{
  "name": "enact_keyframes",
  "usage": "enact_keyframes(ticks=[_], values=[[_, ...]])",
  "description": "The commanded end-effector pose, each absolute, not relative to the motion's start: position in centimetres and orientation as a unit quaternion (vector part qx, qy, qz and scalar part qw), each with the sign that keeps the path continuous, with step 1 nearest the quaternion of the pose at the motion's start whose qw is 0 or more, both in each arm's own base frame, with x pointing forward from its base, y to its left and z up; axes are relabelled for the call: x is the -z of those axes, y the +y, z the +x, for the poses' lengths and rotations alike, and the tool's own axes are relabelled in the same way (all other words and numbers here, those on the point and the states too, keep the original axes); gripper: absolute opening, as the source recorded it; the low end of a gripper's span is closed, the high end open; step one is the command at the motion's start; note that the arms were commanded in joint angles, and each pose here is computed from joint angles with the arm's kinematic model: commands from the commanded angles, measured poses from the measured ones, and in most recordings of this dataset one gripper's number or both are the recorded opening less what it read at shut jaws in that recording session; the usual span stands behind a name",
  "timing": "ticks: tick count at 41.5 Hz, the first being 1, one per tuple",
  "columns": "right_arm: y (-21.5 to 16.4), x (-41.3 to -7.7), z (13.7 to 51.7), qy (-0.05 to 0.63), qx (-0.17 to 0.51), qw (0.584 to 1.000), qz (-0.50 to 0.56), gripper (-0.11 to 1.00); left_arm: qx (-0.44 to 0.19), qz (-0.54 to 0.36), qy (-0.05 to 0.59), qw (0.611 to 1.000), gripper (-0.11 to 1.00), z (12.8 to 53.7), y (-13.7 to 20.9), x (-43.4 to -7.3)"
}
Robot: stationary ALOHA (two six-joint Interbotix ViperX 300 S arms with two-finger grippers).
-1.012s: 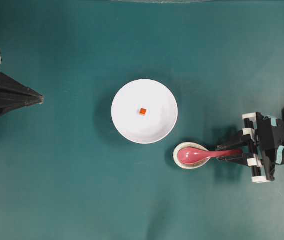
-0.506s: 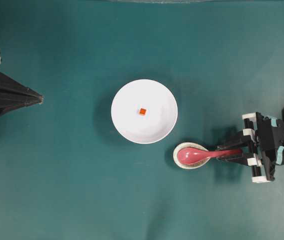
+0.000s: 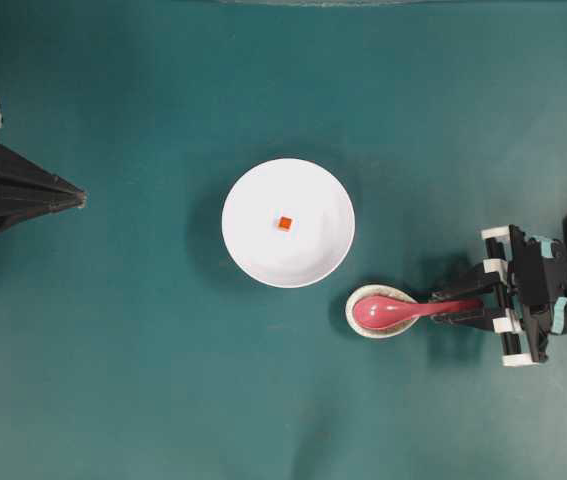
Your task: Grip the spoon and scoop the red block from the bowl with right arm.
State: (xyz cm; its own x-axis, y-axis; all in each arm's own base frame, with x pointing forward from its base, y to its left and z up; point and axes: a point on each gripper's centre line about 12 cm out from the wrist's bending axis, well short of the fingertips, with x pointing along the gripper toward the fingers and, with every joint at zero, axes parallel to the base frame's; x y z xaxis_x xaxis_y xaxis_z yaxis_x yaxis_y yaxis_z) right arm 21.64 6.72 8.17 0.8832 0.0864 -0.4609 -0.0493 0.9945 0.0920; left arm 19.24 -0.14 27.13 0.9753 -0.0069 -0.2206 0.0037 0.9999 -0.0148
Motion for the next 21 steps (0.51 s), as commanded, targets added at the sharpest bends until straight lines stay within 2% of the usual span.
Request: enact_keyframes(ticks=[1, 15, 21], values=[[6.95, -8.53, 21.96, 0.229, -0.038, 0.972, 0.041, 0.31, 0.004, -0.006, 0.098, 0.995, 0.0, 19.58, -0.2, -28.27], [6.98, -8.54, 21.99, 0.229, -0.039, 0.972, 0.039, 0.3, 0.004, -0.006, 0.098, 0.995, 0.0, 19.58, -0.2, -28.27], [6.98, -8.54, 21.99, 0.229, -0.039, 0.972, 0.039, 0.25, 0.004, -0.007, 0.098, 0.995, 0.0, 19.58, -0.2, -28.27]])
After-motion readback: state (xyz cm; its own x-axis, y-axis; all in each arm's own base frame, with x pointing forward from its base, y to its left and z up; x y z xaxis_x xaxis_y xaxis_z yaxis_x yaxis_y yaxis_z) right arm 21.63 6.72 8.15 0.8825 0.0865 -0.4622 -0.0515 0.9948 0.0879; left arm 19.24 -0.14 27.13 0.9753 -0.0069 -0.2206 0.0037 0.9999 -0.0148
